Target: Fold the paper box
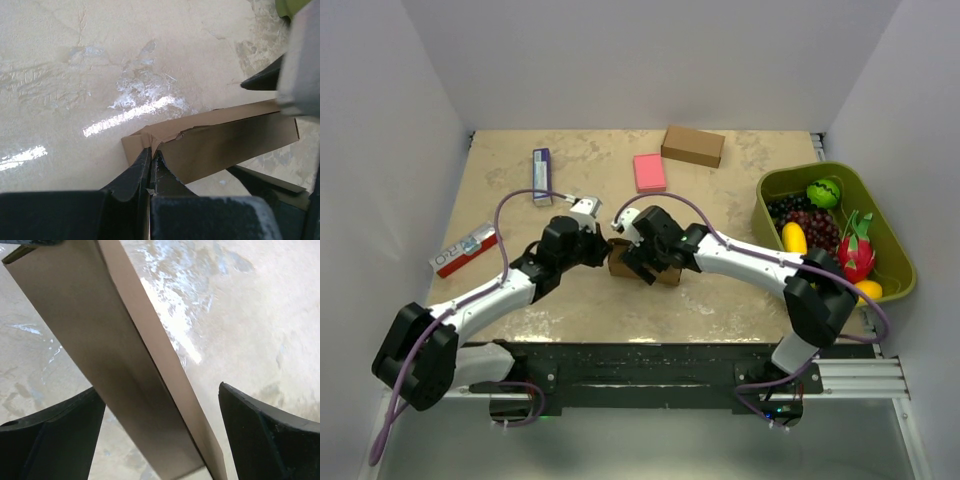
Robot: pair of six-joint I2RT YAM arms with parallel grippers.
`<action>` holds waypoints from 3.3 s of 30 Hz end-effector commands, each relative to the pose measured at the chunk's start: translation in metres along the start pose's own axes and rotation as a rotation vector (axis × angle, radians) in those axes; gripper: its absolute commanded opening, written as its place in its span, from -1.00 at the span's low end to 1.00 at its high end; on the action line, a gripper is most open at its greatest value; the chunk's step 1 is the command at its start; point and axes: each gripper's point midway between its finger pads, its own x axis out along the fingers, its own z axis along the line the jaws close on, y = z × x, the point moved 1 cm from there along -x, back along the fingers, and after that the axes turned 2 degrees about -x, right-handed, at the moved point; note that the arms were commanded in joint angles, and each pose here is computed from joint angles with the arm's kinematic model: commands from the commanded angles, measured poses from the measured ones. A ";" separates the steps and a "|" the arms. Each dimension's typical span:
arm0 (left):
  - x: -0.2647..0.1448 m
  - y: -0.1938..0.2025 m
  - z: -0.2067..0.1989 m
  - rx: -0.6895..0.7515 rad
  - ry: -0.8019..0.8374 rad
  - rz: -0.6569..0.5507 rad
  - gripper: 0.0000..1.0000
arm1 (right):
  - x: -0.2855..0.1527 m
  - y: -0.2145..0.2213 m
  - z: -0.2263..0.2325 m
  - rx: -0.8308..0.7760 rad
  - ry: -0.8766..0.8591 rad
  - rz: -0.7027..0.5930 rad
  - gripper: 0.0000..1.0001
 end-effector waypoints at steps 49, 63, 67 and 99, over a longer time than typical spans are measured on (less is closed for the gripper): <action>0.000 0.080 0.008 0.137 -0.107 0.332 -1.00 | -0.063 0.026 -0.045 0.561 -0.062 0.059 -1.00; 0.008 0.083 0.001 0.179 -0.156 0.344 -1.00 | -0.070 0.010 -0.040 0.600 -0.130 0.053 -0.97; 0.009 0.083 -0.001 0.172 -0.170 0.343 -1.00 | -0.072 0.010 -0.038 0.619 -0.138 0.058 -0.97; 0.004 0.092 -0.012 0.196 -0.255 0.285 -1.00 | -0.072 0.036 -0.042 0.763 -0.017 0.054 -1.00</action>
